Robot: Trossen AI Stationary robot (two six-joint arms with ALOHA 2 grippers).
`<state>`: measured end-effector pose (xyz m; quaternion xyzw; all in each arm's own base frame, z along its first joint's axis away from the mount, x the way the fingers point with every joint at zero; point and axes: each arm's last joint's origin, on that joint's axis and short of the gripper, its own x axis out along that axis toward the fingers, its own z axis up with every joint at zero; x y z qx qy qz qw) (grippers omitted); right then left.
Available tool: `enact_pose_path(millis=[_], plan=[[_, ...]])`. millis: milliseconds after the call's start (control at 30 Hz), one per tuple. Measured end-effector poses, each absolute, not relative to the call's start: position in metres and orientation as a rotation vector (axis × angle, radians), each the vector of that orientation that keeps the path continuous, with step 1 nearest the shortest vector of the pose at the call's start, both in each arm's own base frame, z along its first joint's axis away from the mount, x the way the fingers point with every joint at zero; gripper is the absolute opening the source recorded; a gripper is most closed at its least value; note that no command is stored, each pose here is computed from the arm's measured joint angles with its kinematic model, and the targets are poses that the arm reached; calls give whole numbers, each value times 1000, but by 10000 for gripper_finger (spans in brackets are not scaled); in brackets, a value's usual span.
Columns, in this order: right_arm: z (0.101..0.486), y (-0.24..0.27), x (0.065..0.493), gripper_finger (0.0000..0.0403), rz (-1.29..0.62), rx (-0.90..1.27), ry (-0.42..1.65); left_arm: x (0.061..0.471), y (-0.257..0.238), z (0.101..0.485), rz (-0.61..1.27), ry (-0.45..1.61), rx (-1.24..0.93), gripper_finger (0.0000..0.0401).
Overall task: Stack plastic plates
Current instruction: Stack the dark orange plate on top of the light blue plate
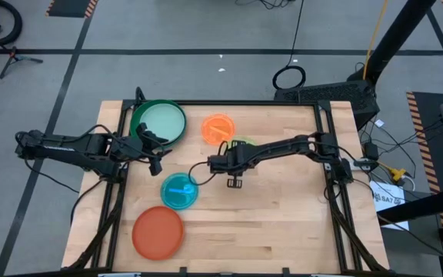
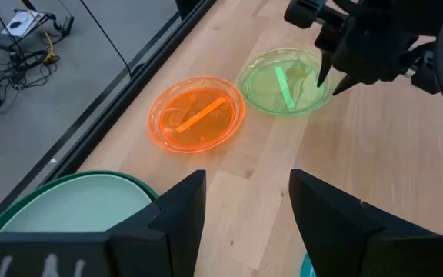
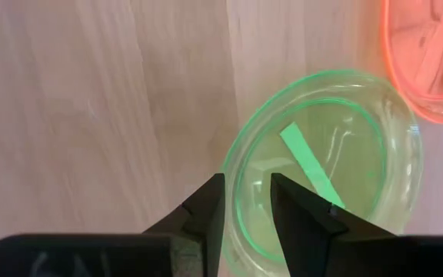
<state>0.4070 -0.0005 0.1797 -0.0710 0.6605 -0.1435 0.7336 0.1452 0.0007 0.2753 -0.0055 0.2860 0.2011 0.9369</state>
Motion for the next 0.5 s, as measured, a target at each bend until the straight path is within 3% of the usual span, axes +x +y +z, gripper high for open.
enact_pose_path(millis=[267, 500], plan=[[187, 7, 419, 100, -263, -99, 1303, 143, 1, 272, 422, 617, -54, 193], [190, 24, 429, 100, -119, -132, 1209, 141, -16, 263, 264, 728, -299, 193]])
